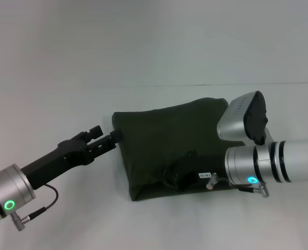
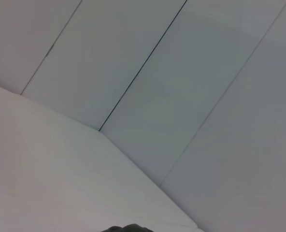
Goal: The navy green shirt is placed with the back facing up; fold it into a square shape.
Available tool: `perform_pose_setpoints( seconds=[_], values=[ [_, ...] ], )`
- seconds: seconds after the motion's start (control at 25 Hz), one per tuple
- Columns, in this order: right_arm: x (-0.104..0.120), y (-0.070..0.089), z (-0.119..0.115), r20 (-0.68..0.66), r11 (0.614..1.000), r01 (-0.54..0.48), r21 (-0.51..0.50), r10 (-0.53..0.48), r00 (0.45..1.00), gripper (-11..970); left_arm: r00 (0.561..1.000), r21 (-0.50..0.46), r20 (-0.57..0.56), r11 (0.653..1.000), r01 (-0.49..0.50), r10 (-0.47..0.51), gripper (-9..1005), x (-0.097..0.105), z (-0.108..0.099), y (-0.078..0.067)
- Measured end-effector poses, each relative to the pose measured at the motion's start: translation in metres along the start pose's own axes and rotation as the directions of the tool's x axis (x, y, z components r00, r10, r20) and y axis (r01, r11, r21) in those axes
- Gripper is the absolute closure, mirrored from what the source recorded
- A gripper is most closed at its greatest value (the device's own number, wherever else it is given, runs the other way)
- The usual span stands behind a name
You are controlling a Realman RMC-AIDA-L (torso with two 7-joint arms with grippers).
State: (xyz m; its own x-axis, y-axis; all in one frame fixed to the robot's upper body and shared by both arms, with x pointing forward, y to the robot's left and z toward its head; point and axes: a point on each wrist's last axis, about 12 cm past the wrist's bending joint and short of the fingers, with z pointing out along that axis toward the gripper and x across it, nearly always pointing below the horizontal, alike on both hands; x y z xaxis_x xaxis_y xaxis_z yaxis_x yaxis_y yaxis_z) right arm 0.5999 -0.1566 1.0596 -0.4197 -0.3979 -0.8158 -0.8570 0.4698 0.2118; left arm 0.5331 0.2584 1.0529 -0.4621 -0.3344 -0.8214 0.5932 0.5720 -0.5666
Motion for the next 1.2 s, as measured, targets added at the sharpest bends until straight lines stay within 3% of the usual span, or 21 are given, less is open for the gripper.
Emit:
perform_pose_setpoints(
  seconds=[0.2,0.52,0.72,1.2],
  values=[
    [0.000,0.001,-0.006,0.021,1.000,-0.017,-0.022,0.017,1.000,960,1.000,-0.001,-0.001,1.000,0.000,0.000,76,0.000,0.000,0.000],
    [-0.014,-0.017,-0.008,0.070,0.992,-0.017,0.125,0.008,0.997,959,1.000,-0.001,0.001,1.000,0.001,-0.001,76,0.000,0.000,0.000],
    [-0.021,-0.018,0.002,0.049,0.989,0.000,0.149,-0.008,0.999,958,1.000,0.000,-0.001,1.000,0.001,-0.001,76,0.000,0.001,0.000],
    [-0.001,-0.011,0.005,-0.021,0.992,-0.040,0.117,0.043,0.999,955,1.000,-0.003,0.001,1.000,0.002,-0.002,76,0.000,0.000,0.000]
  ],
)
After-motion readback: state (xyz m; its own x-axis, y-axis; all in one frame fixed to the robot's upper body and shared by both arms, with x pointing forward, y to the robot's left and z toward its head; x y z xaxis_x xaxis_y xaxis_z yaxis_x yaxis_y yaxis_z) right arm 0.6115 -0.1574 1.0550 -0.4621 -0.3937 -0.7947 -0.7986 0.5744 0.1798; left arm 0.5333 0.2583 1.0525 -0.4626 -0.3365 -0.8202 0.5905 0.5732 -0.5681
